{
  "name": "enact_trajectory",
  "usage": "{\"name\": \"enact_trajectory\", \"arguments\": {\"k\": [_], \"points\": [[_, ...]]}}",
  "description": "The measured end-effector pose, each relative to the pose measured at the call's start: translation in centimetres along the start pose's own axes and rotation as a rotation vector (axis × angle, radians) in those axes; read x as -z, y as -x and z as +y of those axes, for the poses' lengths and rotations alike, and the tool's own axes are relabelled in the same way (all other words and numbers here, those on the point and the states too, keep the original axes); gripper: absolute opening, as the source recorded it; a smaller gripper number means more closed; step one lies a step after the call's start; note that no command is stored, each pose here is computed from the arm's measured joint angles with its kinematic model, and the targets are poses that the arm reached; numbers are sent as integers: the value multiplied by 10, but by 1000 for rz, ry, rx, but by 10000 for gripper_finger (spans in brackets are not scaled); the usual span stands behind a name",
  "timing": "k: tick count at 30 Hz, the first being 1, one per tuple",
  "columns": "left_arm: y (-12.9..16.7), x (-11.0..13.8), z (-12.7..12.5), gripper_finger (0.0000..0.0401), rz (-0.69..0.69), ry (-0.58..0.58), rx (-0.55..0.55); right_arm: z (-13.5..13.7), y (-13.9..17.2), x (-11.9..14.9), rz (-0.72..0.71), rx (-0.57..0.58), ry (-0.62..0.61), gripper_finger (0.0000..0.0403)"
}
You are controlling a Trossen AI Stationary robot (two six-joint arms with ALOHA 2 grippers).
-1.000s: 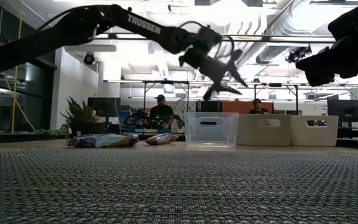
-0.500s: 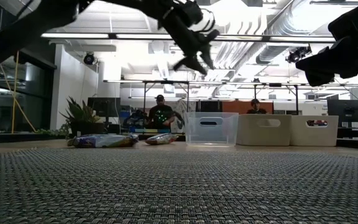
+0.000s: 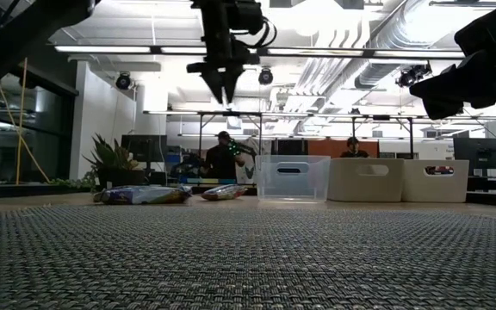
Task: Pick and place Granola Bars by type
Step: Put the red granola bar into the gray bin
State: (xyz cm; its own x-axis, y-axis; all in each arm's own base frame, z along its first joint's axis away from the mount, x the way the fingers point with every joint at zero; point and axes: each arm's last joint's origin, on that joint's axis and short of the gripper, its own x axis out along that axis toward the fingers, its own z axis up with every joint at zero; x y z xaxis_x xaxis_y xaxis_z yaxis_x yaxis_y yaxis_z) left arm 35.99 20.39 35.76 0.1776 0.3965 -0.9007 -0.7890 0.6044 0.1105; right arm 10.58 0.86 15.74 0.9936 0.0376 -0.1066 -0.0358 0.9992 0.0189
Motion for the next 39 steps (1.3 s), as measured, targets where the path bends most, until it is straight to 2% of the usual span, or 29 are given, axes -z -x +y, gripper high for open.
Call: {"name": "enact_trajectory", "arguments": {"k": [7, 17, 21, 27, 30, 33, 39], "points": [[-7, 4, -5, 130, 40, -5, 15, 0, 0, 0, 0, 0, 0, 0], [-12, 10, -17, 135, 109, -42, 107, 0, 0, 0, 0, 0, 0, 0], [-33, 19, -26, 166, 199, -71, 112, 0, 0, 0, 0, 0, 0, 0], [-69, 37, -34, 246, 297, -159, 110, 0, 0, 0, 0, 0, 0, 0], [-85, 42, -39, 278, 296, -186, 165, 0, 0, 0, 0, 0, 0, 0], [-101, 48, -42, 293, 292, -195, 172, 0, 0, 0, 0, 0, 0, 0], [-132, 61, -45, 296, 284, -141, 179, 0, 0, 0, 0, 0, 0, 0]]}}
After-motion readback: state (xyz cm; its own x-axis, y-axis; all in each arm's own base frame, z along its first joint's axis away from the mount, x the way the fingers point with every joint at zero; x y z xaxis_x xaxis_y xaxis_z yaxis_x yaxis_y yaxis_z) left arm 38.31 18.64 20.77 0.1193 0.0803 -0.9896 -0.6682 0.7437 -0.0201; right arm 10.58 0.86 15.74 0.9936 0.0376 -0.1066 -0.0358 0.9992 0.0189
